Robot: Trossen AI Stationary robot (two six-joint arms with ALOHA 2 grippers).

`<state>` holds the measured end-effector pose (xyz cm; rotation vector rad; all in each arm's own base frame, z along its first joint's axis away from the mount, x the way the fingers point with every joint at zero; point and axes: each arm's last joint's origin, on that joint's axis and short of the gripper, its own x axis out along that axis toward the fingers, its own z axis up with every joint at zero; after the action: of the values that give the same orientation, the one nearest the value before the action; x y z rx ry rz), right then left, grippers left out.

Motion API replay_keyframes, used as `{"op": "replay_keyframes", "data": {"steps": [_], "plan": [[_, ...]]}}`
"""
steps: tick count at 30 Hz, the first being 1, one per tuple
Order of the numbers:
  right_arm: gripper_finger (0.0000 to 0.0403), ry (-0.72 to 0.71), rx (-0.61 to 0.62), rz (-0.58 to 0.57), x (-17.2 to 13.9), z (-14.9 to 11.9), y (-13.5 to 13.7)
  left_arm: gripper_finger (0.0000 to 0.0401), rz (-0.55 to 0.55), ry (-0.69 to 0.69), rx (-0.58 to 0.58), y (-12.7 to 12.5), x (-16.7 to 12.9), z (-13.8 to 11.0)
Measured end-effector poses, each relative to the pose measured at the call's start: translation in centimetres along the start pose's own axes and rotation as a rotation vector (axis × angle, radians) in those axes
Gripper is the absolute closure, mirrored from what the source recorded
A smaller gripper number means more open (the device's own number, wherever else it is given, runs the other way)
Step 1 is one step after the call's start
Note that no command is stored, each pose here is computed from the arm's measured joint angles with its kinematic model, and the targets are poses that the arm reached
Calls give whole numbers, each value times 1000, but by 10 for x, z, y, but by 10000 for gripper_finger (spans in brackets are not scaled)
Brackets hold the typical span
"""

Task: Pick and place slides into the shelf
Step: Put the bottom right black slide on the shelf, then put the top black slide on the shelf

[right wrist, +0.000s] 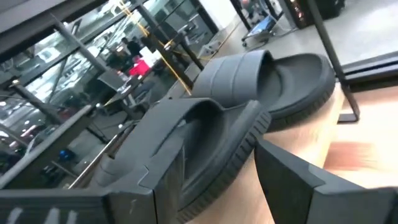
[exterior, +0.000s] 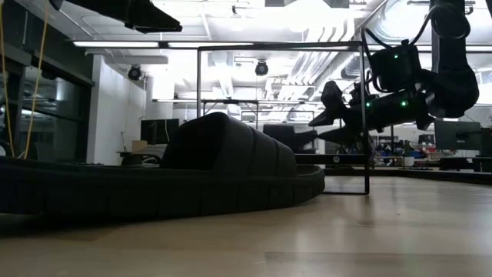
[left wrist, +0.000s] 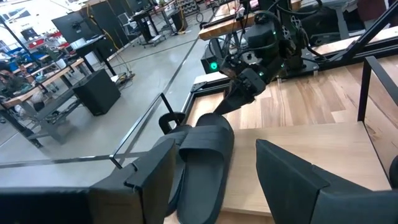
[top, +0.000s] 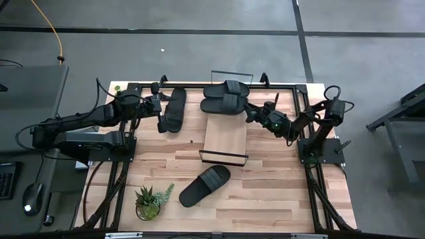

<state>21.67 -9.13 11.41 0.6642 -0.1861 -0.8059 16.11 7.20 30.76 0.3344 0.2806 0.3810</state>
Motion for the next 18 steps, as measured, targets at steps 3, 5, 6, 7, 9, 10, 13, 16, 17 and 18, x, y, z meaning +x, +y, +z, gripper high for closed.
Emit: {"op": "replay_keyframes", "data": {"steps": [3,5,6,7,9,10,13,16,17,18], "plan": [[219,-12,3,-19,0,0,-1,196,0,0,-5,0,0,0],[219,-11,-2,-40,0,-1,-2,196,0,0,-7,0,0,0],[220,-4,-2,-47,0,-2,-2,196,0,0,-8,0,0,0],[222,2,-7,-56,-1,-3,-3,196,0,0,-8,0,0,0],[227,6,-16,-69,-1,-4,-3,196,0,0,-8,0,0,0],[230,5,-23,-70,-2,-5,-2,196,0,0,-8,0,0,0],[239,-9,-68,-61,-3,-5,0,196,0,0,-8,0,0,0],[247,-19,-148,7,-4,-3,7,196,0,0,-8,0,0,0],[249,-18,-186,45,-4,-3,10,196,-1,0,-8,0,0,0],[251,-21,-217,87,-5,-2,13,196,0,0,-8,0,0,0]]}}
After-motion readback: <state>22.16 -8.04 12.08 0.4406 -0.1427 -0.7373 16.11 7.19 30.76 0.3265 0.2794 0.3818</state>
